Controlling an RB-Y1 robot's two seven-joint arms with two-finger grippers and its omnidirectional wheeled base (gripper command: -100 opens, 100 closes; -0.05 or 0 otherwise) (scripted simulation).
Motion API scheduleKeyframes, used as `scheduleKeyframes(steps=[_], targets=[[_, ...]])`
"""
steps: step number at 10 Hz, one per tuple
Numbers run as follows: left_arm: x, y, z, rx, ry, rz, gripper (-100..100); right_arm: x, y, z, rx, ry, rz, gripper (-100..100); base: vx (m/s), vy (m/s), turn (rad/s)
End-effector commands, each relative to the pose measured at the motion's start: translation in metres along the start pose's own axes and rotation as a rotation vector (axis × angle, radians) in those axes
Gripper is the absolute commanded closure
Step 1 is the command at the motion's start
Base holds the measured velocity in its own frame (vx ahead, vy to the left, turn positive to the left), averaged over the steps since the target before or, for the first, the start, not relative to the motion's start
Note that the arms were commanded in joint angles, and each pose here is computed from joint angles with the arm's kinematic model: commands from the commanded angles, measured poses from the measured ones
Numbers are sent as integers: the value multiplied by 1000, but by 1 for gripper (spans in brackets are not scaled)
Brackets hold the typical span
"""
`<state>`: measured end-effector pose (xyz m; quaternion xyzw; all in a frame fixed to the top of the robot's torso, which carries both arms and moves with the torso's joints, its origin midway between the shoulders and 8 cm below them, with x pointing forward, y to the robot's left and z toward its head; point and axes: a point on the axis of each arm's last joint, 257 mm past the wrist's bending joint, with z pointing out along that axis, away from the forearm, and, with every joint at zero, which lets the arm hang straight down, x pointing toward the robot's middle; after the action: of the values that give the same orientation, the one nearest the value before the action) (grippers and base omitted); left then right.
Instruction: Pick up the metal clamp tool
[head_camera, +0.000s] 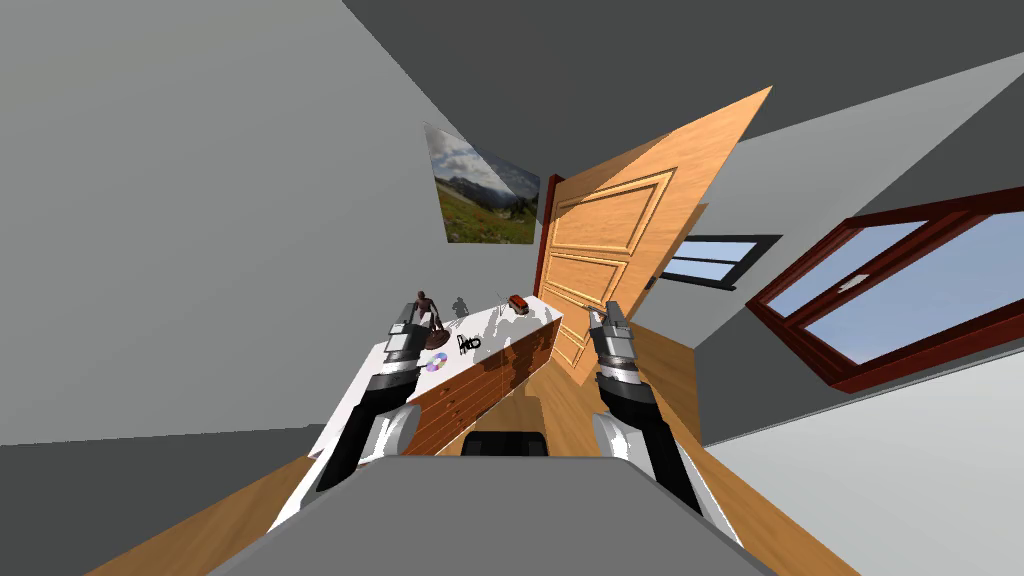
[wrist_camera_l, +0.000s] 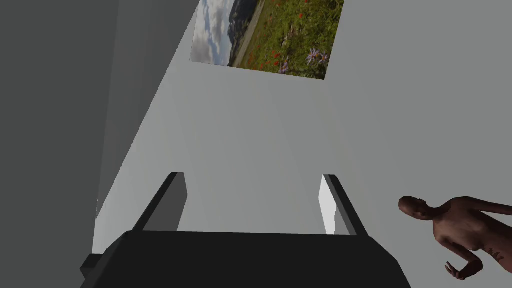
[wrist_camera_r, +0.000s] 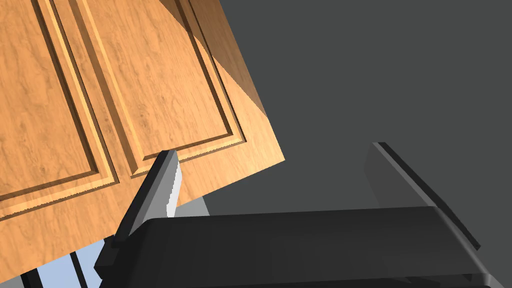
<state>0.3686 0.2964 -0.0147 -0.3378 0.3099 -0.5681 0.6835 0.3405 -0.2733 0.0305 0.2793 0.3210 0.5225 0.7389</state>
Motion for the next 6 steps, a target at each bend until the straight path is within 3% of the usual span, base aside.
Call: scheduleKeyframes(steps=[1,6], targets=[[-2,13,2,-38,20,27,-100,0,0,0,0,0,0,0,-15,-34,4],[-16,52,6,-154,48,105,-100,0,0,0,0,0,0,0,-19,-69,5]])
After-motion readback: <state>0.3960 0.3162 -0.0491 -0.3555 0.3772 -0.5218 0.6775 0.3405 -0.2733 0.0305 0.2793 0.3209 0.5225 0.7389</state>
